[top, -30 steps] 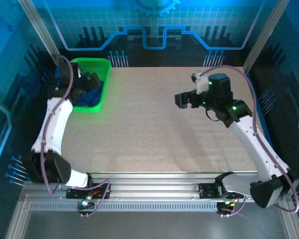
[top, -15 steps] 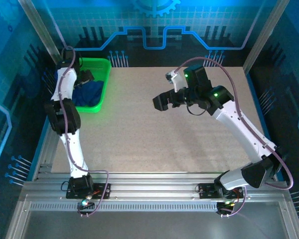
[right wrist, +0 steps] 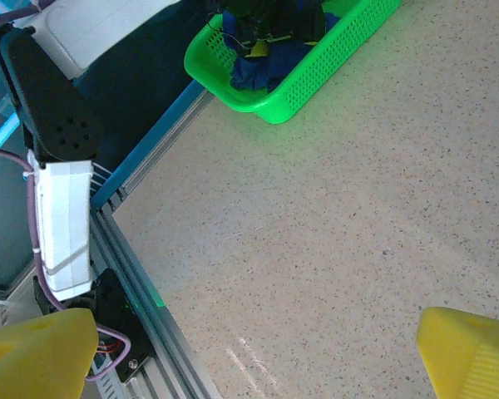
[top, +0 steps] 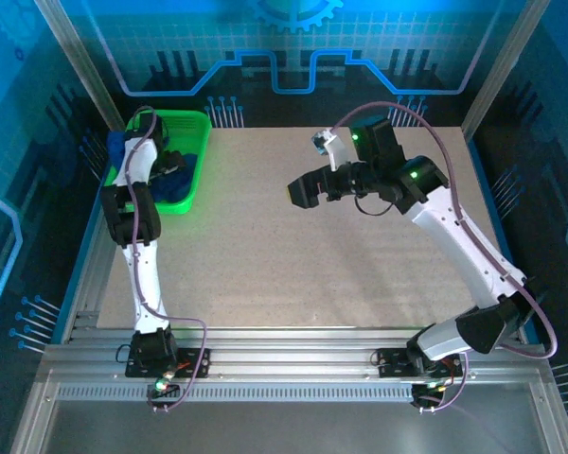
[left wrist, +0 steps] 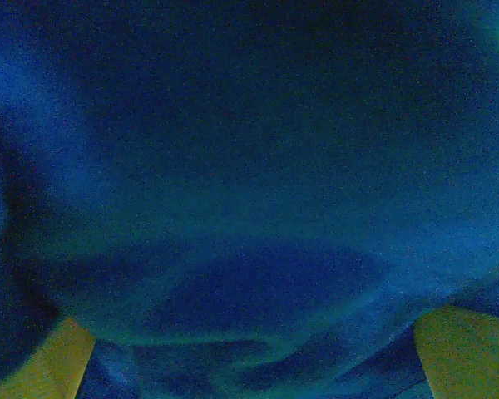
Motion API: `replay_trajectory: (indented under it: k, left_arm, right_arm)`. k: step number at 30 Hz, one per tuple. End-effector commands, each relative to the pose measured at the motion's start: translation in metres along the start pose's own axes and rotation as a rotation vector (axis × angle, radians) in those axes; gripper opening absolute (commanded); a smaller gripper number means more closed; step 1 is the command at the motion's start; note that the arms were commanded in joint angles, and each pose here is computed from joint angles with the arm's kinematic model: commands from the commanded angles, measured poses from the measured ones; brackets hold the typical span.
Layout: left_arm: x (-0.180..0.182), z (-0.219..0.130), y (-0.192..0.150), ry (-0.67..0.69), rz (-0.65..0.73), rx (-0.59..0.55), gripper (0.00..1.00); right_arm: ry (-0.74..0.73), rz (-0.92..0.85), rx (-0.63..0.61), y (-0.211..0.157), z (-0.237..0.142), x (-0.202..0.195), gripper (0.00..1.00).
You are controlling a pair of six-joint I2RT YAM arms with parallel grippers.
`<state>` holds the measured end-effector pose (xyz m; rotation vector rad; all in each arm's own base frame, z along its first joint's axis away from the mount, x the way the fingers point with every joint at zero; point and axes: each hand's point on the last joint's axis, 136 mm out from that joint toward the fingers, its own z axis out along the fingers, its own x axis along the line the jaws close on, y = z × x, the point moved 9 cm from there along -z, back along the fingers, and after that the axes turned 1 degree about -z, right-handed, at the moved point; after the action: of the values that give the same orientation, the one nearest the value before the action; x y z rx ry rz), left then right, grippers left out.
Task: Fold and stack the t-shirts
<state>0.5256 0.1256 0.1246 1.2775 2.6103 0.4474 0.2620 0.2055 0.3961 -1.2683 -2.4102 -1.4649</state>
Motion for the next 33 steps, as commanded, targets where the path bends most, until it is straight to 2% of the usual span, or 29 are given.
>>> replay_trajectory:
  k: [1, 3, 6, 10, 13, 17, 23, 28, 31, 33]
  left_arm:
    - [-0.001, 0.024, -0.007, -0.035, -0.007, 0.063, 0.94]
    - [-0.002, 0.031, -0.012, -0.055, -0.009, 0.094, 0.87]
    - [-0.005, 0.039, -0.017, -0.109, -0.024, 0.136, 0.62]
    - [-0.006, 0.042, -0.02, -0.212, -0.054, 0.193, 0.2]
    - [-0.007, 0.026, -0.014, -0.26, -0.05, 0.169, 0.0]
    - [-0.013, -0.035, 0.008, -0.359, -0.038, 0.021, 0.0]
    - [-0.03, -0.184, 0.029, -0.558, 0.023, -0.271, 0.0]
    - [-0.063, -0.321, 0.008, -0.753, 0.154, -0.479, 0.0]
    - [-0.089, -0.385, -0.02, -0.901, 0.243, -0.544, 0.0]
    - [-0.106, -0.416, -0.039, -1.022, 0.298, -0.551, 0.0]
  right_arm:
    - [0.045, -0.008, -0.02, 0.003, -0.016, 0.017, 1.0]
    - [0.045, -0.011, -0.032, 0.004, -0.019, 0.018, 1.0]
    - [0.038, -0.015, -0.048, 0.006, -0.022, 0.02, 1.0]
    - [0.04, -0.011, -0.057, 0.008, -0.021, 0.019, 1.0]
    - [0.037, -0.014, -0.062, 0.008, -0.02, 0.018, 1.0]
    - [-0.016, -0.01, -0.08, 0.002, -0.018, 0.01, 1.0]
    - [-0.142, 0.095, -0.14, -0.012, -0.02, -0.025, 1.0]
    - [-0.236, 0.214, -0.192, -0.025, -0.029, -0.06, 1.0]
    - [-0.275, 0.261, -0.233, -0.03, -0.038, -0.075, 1.0]
    - [-0.303, 0.284, -0.262, -0.033, -0.047, -0.083, 1.0]
